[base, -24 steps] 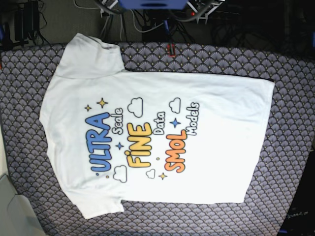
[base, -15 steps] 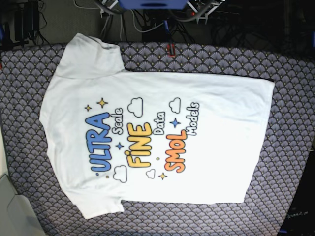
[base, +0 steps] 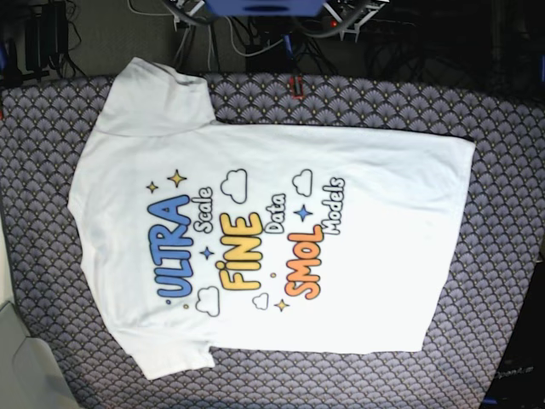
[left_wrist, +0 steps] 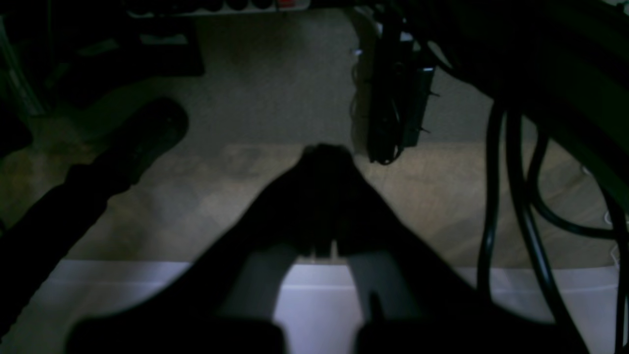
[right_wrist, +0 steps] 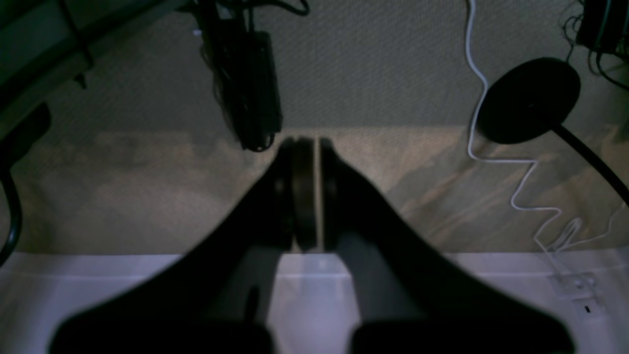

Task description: Fold the T-shirt properly

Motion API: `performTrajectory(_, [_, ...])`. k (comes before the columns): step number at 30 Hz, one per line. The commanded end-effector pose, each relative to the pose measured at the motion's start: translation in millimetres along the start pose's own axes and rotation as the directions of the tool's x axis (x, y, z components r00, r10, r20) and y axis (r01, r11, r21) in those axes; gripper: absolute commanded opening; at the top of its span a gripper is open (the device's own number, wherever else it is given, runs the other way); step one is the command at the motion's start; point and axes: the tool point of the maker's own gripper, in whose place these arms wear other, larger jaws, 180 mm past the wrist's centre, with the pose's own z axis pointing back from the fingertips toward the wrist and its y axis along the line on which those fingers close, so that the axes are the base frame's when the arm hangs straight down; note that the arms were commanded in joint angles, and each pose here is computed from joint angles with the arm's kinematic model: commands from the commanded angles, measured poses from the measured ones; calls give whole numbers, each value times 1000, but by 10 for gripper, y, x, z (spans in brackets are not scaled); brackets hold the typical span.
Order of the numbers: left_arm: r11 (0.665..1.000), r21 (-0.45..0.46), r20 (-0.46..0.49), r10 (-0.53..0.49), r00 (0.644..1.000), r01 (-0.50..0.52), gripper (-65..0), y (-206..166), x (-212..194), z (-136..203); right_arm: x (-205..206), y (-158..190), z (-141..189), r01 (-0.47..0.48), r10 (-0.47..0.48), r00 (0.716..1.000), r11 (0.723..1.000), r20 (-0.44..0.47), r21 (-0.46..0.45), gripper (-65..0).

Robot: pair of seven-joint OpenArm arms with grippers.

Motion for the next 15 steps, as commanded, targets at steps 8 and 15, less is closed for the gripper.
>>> performTrajectory(8, [1000, 22, 24, -10, 1000, 10, -649, 153, -63, 11, -14, 29, 4, 2, -3, 1000, 1000, 19, 11, -650])
performTrajectory(15, [999, 47, 168, -31, 985, 23, -649, 346, -78, 161, -90, -112, 94, -3, 4, 994, 1000, 111, -11, -650])
